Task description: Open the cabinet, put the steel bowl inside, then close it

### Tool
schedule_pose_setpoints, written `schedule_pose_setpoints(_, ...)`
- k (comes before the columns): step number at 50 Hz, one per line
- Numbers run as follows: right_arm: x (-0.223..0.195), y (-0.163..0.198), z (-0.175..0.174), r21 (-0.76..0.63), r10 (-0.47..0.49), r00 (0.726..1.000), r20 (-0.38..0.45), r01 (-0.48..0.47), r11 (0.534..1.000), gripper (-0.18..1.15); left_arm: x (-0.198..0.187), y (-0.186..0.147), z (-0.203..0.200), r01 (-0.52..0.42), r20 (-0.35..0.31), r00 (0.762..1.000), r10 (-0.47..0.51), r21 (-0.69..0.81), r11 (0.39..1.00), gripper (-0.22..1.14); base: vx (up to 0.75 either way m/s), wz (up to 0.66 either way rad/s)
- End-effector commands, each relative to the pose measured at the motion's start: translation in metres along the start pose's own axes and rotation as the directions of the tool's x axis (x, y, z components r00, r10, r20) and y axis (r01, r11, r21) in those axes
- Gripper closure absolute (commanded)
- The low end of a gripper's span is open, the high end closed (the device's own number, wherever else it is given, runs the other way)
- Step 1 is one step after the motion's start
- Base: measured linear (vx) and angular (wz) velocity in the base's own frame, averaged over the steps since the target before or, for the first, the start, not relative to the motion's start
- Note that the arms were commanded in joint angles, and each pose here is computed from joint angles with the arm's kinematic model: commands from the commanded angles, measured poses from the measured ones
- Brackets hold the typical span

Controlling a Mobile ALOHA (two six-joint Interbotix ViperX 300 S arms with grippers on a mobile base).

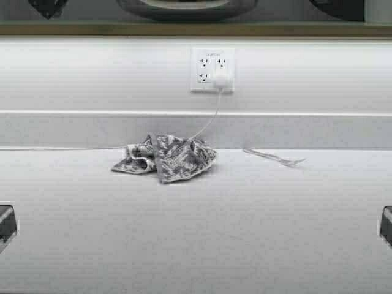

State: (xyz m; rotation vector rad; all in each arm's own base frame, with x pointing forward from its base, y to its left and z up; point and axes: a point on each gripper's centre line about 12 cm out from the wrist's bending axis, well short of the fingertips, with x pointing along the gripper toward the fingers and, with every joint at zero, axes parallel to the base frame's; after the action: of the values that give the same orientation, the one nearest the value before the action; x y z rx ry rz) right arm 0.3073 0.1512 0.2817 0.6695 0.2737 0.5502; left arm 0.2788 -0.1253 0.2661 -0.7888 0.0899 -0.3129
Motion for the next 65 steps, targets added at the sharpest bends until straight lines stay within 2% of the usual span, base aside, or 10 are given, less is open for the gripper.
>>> schedule_pose_setpoints(1,-0.02,0.017,-0.005,-0.176,-0.074,0.996,-0.044,0.065,0.982,0.9,-0.022,-0.008,-0.002,0.01,-0.097,0.995,0.011,0.214,0.977,0.87,-0.07,-0.04)
schedule_pose_setpoints(7,-0.034,0.015,-0.014,-0.31,-0.158,0.982,-0.098,0.121,0.943,0.9,-0.042,-0.003,-0.005,0.002,-0.169,0.984,0.059,0.342,0.94,0.87,-0.11,-0.05)
schedule_pose_setpoints(14,-0.044,0.006,-0.026,-0.339,-0.188,0.974,-0.124,0.137,0.931,0.9,-0.058,0.005,-0.006,-0.001,-0.178,0.981,0.079,0.404,0.915,0.87,-0.19,-0.08)
schedule_pose_setpoints(24,-0.039,-0.003,-0.034,-0.349,-0.222,0.962,-0.158,0.156,0.924,0.9,-0.056,0.018,-0.01,-0.029,-0.216,0.966,0.142,0.453,0.891,0.87,-0.24,-0.11)
schedule_pose_setpoints(33,-0.033,-0.004,-0.034,-0.376,-0.232,0.958,-0.167,0.156,0.913,0.9,-0.053,0.032,-0.009,-0.077,-0.217,0.955,0.201,0.473,0.878,0.87,-0.25,-0.1)
schedule_pose_setpoints(39,-0.033,-0.005,-0.034,-0.387,-0.235,0.957,-0.169,0.155,0.909,0.9,-0.051,0.031,-0.008,-0.07,-0.217,0.956,0.2,0.49,0.869,0.87,-0.28,0.06)
schedule_pose_setpoints(46,-0.027,-0.006,-0.02,-0.438,-0.245,0.96,-0.135,0.164,0.884,0.9,-0.041,0.026,-0.005,-0.071,-0.217,0.956,0.199,0.488,0.87,0.87,-0.23,0.01)
schedule_pose_setpoints(51,-0.029,-0.007,-0.019,-0.463,-0.264,0.954,-0.139,0.173,0.869,0.9,-0.04,0.026,-0.005,-0.073,-0.219,0.955,0.201,0.484,0.872,0.87,-0.23,-0.01)
schedule_pose_setpoints(56,-0.028,-0.009,-0.02,-0.464,-0.287,0.946,-0.152,0.188,0.866,0.9,-0.035,0.025,-0.002,-0.073,-0.213,0.956,0.201,0.491,0.868,0.87,-0.23,0.04)
schedule_pose_setpoints(65,-0.038,-0.004,-0.014,-0.47,-0.287,0.949,-0.134,0.193,0.861,0.9,-0.033,0.025,0.003,-0.085,-0.197,0.959,0.204,0.488,0.868,0.87,-0.25,0.11)
